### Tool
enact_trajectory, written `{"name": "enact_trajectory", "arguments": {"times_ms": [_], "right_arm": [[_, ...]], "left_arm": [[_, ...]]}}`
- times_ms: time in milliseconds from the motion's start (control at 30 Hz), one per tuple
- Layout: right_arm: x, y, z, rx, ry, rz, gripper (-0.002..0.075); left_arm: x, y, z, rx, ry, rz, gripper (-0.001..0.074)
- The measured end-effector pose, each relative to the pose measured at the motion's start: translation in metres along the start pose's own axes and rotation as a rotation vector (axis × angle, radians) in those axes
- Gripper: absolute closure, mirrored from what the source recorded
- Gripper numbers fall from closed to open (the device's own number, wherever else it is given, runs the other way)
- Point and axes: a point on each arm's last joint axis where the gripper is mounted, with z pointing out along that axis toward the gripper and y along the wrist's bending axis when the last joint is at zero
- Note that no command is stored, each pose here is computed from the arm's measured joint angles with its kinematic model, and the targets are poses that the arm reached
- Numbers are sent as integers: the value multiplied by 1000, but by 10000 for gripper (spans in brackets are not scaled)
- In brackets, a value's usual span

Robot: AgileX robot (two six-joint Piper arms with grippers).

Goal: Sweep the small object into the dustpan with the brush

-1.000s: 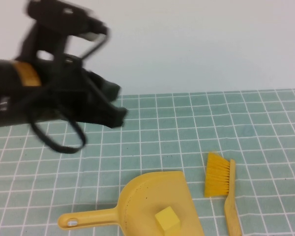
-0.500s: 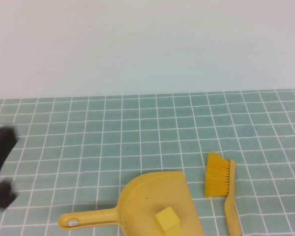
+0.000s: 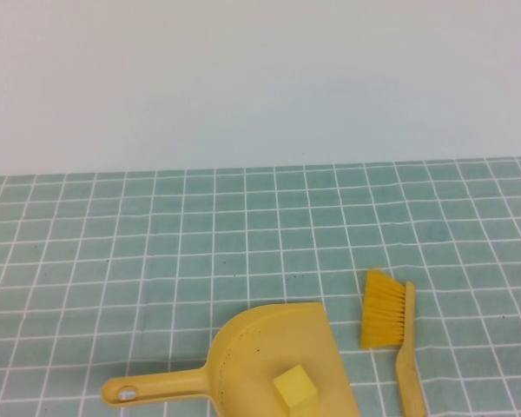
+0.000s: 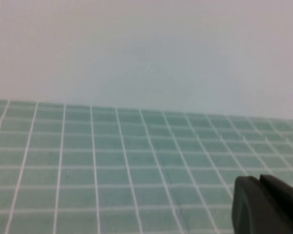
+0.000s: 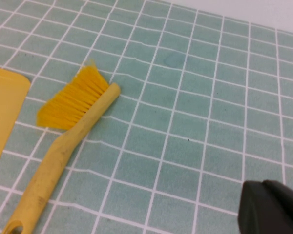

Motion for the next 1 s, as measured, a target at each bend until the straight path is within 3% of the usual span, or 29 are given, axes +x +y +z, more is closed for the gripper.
{"name": "enact_trajectory", "arguments": {"times_ms": [300,500,600,1000], "right_arm": [[0,0,0,1,2,0,727],[0,0,0,1,2,0,727],[0,0,0,1,2,0,727],[0,0,0,1,3,2,719]], "left_arm": [[41,14,-11,-29,-33,-59,735],[49,19,-18,-90,14,-8,735],[59,22,-20,-127,123,-9,735],[59,22,-20,-127,128,-16,735]]}}
